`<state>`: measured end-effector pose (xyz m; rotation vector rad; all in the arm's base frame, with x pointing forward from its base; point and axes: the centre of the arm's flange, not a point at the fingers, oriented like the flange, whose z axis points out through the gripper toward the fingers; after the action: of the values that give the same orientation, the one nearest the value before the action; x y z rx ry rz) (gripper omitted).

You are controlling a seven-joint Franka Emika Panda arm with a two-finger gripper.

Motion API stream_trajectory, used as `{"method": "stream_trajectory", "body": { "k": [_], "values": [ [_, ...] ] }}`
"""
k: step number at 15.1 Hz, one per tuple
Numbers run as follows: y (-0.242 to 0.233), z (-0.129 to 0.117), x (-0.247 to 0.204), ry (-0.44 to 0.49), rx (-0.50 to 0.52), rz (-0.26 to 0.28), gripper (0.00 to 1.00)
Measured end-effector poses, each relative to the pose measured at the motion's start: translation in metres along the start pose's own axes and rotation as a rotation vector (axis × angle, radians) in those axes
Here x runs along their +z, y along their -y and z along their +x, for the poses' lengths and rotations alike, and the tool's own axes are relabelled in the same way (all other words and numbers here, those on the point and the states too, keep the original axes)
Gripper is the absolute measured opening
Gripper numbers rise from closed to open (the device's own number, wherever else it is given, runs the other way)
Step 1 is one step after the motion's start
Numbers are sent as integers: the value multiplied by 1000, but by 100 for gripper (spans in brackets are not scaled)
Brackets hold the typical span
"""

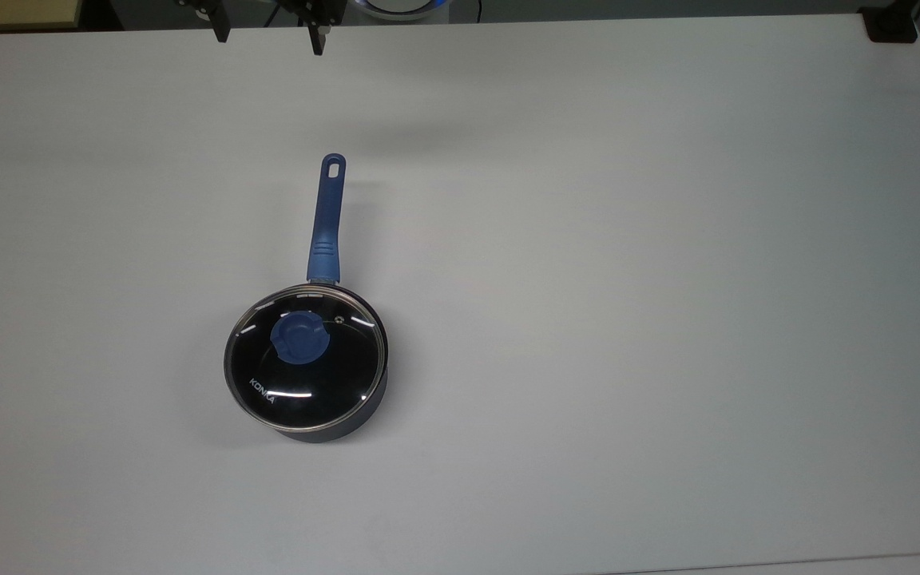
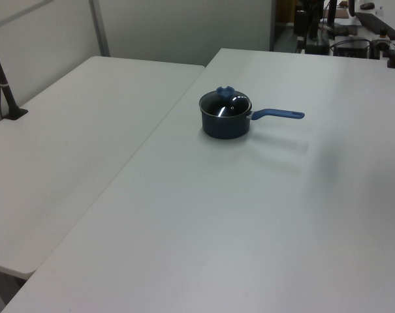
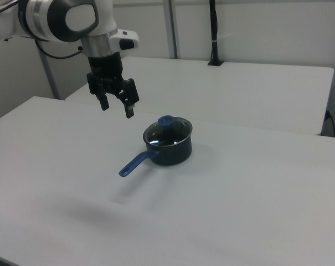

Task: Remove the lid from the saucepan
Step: 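Move the open gripper over the saucepan and lower it toward the blue lid knob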

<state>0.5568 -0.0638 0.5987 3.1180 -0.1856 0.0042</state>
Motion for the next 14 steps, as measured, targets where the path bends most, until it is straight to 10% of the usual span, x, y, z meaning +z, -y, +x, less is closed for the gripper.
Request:
{"method": "stream_trajectory", "body": {
  "k": [9,14],
  "values": [
    [3,5,-3,-6,45,56,100],
    [3,58,13,-148,216,70,100]
  ]
}}
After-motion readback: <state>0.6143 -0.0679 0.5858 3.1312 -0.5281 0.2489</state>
